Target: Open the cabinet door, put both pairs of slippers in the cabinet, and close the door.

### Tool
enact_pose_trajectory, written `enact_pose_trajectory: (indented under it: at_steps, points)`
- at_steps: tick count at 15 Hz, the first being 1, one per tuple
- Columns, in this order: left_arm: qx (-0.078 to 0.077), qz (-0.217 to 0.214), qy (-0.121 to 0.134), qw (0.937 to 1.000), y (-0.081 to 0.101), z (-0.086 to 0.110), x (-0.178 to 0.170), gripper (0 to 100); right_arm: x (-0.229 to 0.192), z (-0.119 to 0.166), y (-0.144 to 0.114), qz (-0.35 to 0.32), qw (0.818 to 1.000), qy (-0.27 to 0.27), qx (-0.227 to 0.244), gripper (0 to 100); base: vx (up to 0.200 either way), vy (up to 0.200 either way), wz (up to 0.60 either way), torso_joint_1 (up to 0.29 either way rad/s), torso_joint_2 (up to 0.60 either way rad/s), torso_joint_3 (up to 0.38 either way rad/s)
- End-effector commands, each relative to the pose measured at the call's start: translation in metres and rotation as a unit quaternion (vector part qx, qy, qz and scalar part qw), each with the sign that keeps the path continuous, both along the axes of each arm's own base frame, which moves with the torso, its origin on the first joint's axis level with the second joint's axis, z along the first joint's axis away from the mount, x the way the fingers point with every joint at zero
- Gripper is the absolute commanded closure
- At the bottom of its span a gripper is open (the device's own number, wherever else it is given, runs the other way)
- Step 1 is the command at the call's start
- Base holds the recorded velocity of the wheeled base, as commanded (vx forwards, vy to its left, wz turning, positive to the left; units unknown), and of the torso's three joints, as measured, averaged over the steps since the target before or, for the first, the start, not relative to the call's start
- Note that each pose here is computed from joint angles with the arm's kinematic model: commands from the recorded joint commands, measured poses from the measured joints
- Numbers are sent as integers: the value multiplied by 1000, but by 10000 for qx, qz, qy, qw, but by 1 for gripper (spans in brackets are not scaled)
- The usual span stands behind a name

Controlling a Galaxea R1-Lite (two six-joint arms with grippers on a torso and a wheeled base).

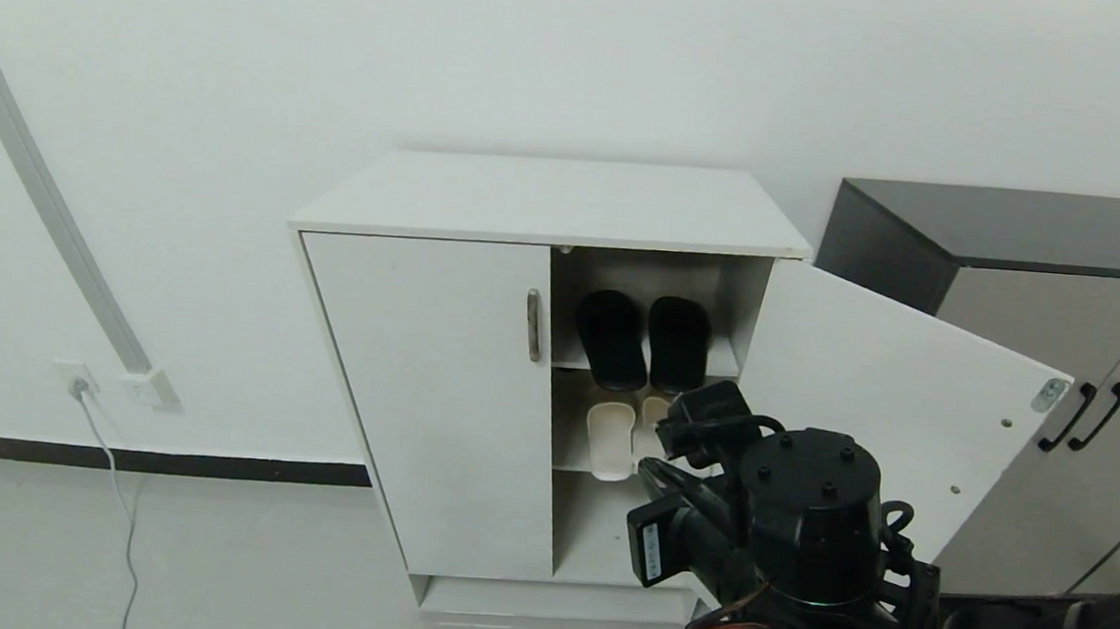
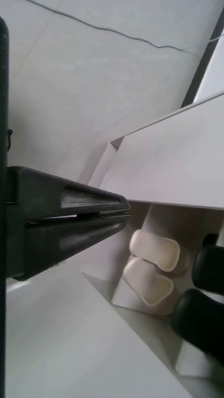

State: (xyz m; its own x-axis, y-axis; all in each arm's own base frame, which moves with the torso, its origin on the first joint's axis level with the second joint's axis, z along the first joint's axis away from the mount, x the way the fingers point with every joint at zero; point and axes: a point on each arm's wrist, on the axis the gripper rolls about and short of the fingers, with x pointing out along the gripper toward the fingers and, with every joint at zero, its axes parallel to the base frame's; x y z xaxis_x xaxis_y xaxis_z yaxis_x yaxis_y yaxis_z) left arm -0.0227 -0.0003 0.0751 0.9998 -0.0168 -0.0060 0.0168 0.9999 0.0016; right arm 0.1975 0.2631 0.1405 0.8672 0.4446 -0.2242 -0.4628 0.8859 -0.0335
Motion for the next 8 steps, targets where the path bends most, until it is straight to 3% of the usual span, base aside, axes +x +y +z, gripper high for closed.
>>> enact_pose_trajectory:
  at_steps: [1,8]
  points:
    - [-1,0,1,10000,0,0,0,100,0,-1,0,4,10000,10,-15,100,0,0,0,178,-481,-305]
    - [-1,0,1,10000,0,0,0,100,0,-1,0,-4,10000,5,-9,100,0,0,0,200,-516,-309]
